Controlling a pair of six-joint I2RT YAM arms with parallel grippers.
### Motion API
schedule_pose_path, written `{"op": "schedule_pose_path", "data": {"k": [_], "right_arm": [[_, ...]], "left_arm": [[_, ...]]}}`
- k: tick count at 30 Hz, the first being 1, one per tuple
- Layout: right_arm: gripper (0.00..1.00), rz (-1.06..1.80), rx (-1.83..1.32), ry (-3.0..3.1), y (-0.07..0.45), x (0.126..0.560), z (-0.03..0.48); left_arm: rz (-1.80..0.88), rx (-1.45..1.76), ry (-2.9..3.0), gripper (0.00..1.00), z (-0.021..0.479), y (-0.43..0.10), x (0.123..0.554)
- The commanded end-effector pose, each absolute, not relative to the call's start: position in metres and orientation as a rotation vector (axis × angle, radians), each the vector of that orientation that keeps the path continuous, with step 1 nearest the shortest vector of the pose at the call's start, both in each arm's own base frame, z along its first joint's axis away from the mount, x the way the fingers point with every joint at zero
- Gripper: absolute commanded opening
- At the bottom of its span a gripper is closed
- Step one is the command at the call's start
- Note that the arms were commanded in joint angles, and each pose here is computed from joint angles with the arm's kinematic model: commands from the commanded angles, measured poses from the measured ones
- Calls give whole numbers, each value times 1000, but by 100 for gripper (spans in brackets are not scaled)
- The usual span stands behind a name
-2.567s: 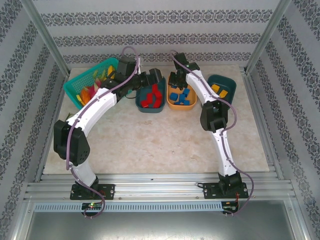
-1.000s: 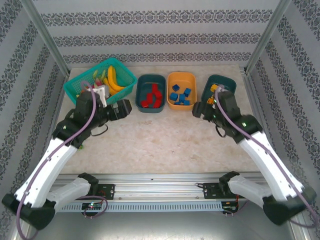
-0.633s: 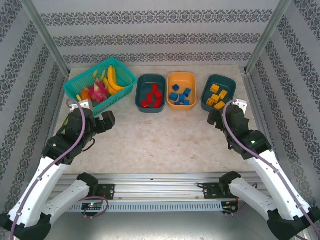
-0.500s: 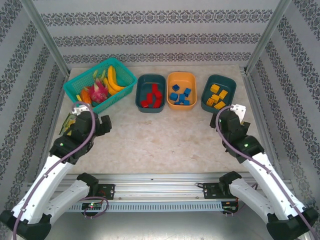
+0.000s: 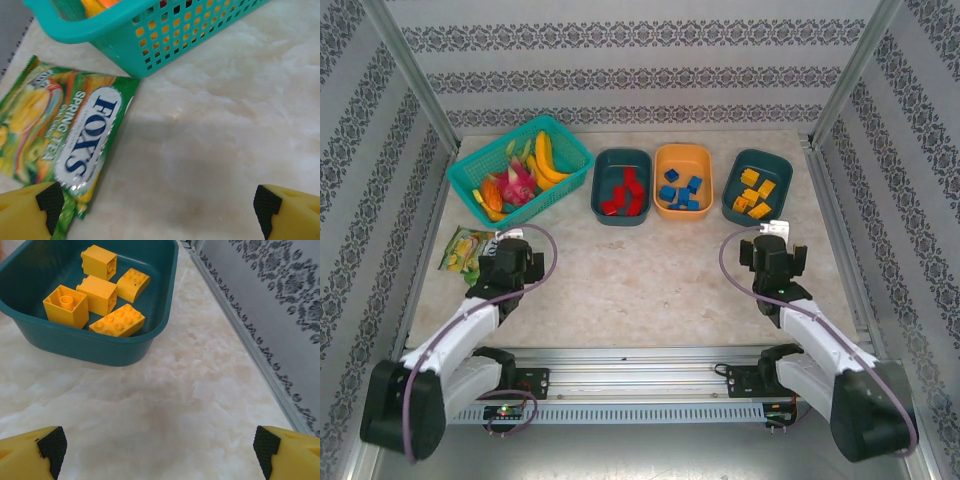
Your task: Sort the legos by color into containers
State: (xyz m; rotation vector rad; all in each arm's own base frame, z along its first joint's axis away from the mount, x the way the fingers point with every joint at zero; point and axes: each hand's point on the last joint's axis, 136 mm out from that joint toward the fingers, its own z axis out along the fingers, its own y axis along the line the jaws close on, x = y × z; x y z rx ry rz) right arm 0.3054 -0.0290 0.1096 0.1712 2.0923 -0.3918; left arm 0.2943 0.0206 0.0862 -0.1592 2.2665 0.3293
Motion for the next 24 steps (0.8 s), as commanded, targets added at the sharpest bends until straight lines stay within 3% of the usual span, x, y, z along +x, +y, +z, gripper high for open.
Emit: {"op": "schedule_pose_path", "data": {"k": [1, 12, 24], "right_arm": [[98, -283, 143, 2008, -18, 331, 115], [98, -165, 205, 1898, -26, 387, 128], [98, -110, 179, 1814, -22, 377, 107]], "left_arm": [[213, -154, 2098, 100, 109, 16, 341], [104, -159, 2087, 100, 93, 28, 407], [47, -122, 1939, 100, 85, 23, 393]]}}
